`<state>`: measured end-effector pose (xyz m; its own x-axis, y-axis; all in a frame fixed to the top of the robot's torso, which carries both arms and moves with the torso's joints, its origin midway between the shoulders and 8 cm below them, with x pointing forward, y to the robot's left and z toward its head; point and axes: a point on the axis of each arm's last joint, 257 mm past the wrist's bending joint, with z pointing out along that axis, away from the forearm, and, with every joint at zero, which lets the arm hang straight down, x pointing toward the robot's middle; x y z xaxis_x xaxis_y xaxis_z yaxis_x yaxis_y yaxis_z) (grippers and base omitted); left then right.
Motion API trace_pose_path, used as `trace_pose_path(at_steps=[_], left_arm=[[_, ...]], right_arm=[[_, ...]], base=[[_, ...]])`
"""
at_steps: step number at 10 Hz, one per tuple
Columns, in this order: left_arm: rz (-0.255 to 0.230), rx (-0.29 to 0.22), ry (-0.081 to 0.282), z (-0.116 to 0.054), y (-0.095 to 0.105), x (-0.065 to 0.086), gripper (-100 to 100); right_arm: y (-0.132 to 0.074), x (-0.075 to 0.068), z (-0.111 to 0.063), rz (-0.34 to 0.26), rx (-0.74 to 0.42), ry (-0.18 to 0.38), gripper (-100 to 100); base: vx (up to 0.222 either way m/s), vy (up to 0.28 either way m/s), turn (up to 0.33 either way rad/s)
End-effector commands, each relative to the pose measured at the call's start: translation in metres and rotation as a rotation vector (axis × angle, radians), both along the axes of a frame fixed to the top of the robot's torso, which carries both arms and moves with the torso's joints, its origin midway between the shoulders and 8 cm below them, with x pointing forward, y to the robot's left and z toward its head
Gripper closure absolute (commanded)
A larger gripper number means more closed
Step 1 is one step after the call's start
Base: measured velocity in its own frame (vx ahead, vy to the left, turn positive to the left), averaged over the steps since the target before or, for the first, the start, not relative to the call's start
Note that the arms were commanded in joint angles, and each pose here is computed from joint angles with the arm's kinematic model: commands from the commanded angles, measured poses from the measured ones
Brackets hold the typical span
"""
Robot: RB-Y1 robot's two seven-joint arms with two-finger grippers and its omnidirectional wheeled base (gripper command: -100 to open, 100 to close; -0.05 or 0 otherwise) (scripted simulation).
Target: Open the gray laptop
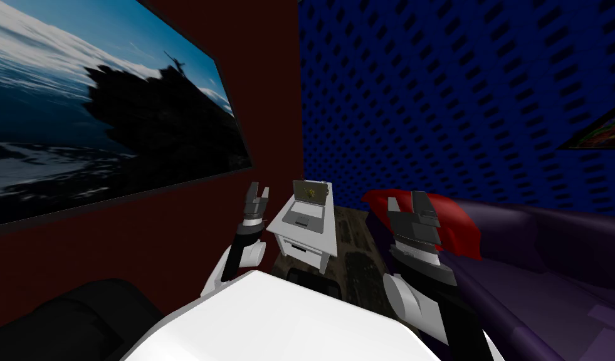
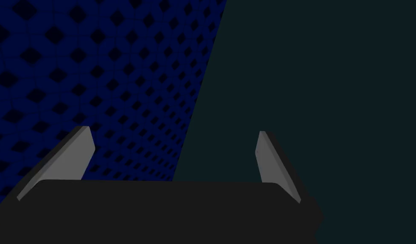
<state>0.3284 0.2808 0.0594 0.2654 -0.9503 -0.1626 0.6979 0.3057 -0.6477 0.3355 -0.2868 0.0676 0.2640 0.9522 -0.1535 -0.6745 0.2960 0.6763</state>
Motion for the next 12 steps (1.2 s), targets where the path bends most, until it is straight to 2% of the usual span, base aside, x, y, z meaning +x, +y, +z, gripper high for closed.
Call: trace_pose_path(at_steps=[1, 9, 10, 12], left_arm=[[0.0, 0.0, 0.0, 0.0, 0.0, 0.0, 0], [0.0, 0.0, 0.0, 0.0, 0.0, 0.0, 0], [-0.016, 0.024, 0.017, -0.005, -0.003, 0.006, -100], [-0.038, 0.053, 0.051, -0.015, -0.005, 0.018, -100]], right_arm=[[0.0, 0.0, 0.0, 0.0, 0.0, 0.0, 0], [0.0, 0.0, 0.0, 0.0, 0.0, 0.0, 0], [0.0, 0.0, 0.0, 0.0, 0.0, 0.0, 0], [0.0, 0.0, 0.0, 0.0, 0.0, 0.0, 0]], base=[[0.0, 0.0, 0.0], [0.0, 0.0, 0.0], [0.005, 0.004, -0.024], [0.002, 0.016, -0.048]])
